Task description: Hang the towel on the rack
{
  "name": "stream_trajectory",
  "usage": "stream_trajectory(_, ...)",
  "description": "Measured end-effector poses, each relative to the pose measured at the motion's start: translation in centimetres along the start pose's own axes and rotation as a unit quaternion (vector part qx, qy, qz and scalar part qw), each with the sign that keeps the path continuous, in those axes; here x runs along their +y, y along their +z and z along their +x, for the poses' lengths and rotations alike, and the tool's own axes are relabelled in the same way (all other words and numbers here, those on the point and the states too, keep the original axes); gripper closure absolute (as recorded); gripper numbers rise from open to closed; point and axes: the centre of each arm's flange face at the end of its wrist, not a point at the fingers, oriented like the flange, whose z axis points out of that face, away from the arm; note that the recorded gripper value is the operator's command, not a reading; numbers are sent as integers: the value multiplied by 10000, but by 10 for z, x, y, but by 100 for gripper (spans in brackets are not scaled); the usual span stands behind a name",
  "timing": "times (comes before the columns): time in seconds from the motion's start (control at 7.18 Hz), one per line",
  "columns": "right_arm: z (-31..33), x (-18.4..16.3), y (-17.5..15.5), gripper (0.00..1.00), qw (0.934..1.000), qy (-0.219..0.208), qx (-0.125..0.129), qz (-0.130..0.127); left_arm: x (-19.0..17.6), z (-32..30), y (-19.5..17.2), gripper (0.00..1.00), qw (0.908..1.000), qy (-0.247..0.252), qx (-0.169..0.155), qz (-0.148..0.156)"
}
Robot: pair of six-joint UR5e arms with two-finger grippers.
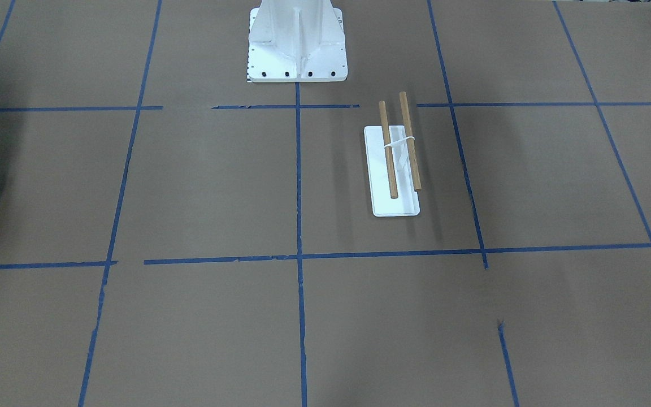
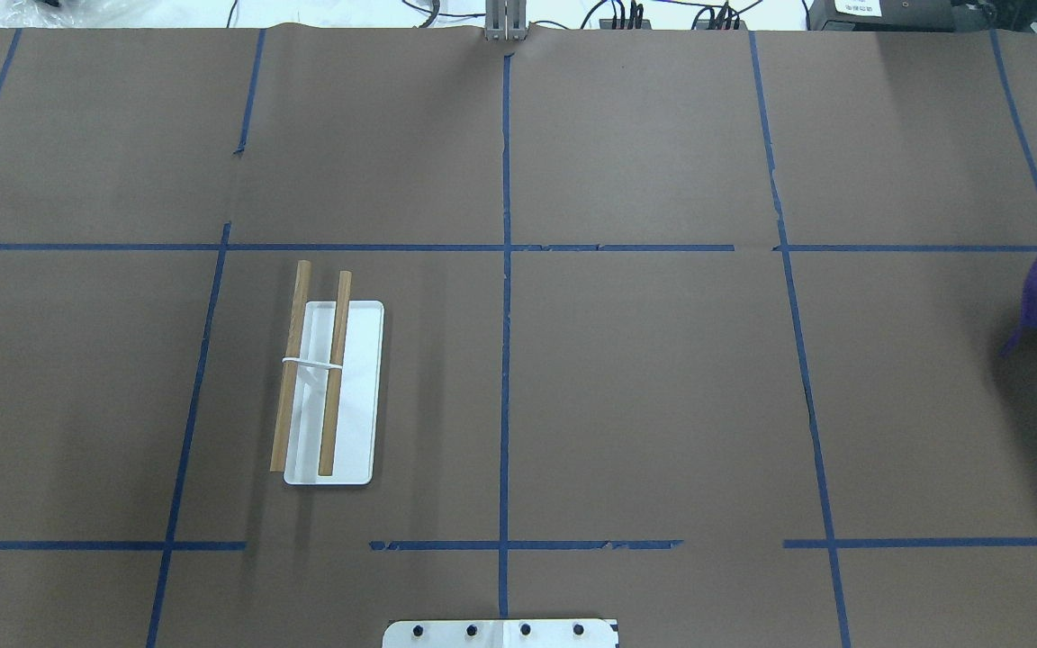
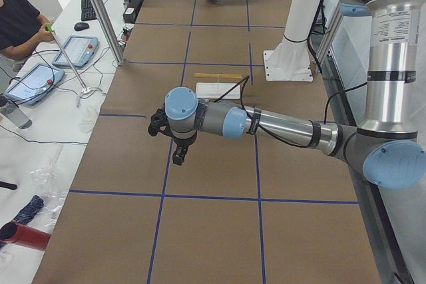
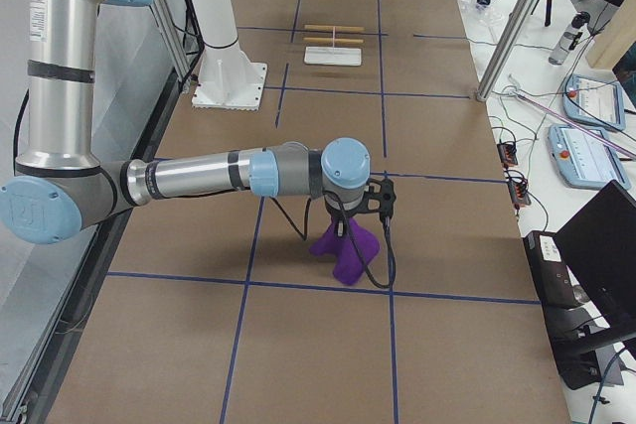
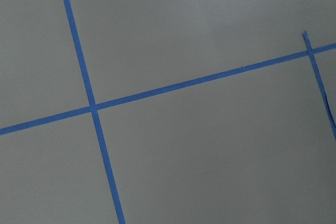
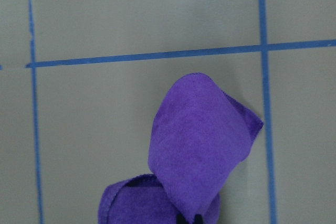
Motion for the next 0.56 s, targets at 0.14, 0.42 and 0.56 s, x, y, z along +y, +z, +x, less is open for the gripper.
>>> stream_trajectory(0.14, -52, 0, -13, 100, 9991, 305, -286, 37, -3, 7, 0, 0, 9999, -59, 113, 96)
stream_trajectory(0.42, -192, -17, -22, 100, 9931, 926, -707, -95, -17, 46, 16, 0, 9985, -196, 371, 344)
stream_trajectory(0.56, -268, -22, -18, 100, 9890, 1160, -877, -274, -24, 75, 29, 0, 9967, -386, 563, 440)
